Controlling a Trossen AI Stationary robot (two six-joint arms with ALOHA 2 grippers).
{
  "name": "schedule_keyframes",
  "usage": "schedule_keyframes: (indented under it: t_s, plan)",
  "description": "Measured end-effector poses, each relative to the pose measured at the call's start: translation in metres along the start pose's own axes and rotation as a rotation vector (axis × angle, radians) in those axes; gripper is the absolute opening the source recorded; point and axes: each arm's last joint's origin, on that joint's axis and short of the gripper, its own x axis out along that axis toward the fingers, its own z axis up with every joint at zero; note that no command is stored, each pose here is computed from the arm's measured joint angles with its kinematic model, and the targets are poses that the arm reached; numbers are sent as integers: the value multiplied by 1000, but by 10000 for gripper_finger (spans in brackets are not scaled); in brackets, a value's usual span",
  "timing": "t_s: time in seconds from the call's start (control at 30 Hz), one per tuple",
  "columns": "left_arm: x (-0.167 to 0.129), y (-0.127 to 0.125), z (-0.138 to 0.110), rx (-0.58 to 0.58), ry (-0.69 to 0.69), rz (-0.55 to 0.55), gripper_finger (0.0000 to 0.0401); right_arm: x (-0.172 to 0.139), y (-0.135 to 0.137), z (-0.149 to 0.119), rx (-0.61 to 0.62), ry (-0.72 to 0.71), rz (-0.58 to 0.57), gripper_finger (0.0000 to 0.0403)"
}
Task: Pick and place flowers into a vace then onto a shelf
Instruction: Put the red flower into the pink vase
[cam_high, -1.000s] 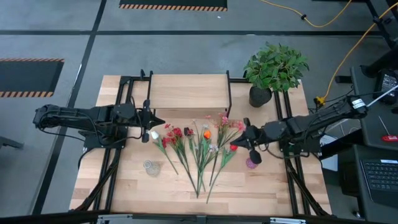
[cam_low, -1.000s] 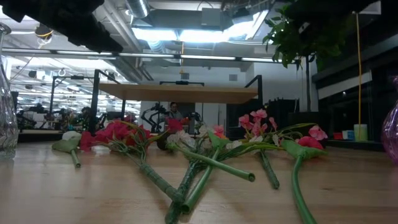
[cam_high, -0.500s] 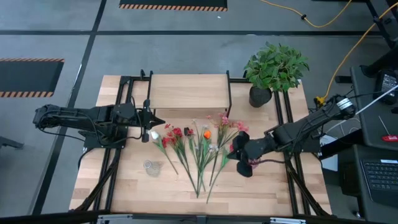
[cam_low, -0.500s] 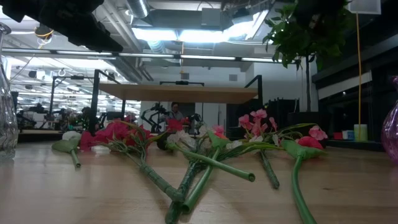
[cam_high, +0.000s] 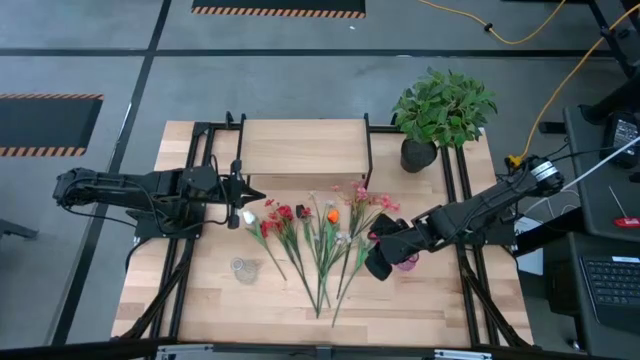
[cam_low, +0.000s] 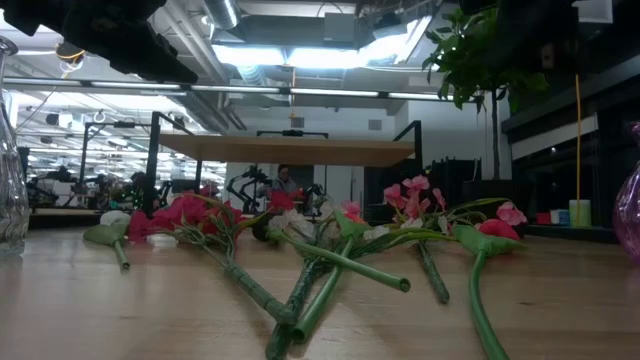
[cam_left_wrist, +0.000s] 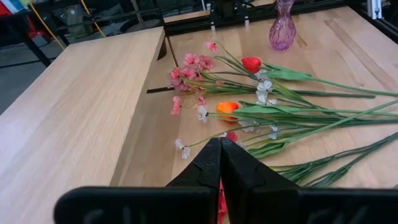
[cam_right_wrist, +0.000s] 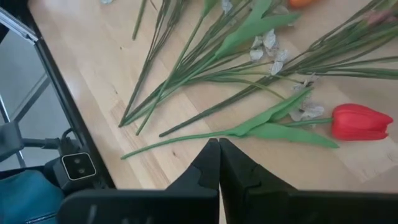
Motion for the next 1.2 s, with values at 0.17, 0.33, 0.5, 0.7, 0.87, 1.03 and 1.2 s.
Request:
schedule_keyframes:
  t_s: [0.17,0.33,0.5,0.7,0.87,1.03,1.2]
  plan:
    - [0,0,0,0,2,0,6,0,0,0,-4,0,0,0]
    - [0,0,0,0,2,0,7,7,2,-2,-3,12,-21,0]
    - [0,0,0,1,4,-1,4,17,21,0,8,55,-88,0]
    - [0,0,-1,1,7,-1,8,27,55,4,60,93,-186,0]
    - [0,0,-1,1,11,-2,6,40,71,4,192,89,-230,0]
    - [0,0,-1,1,11,-2,4,53,72,0,325,81,-270,0]
    - [0,0,-1,1,11,-2,8,60,71,-2,413,84,-293,0]
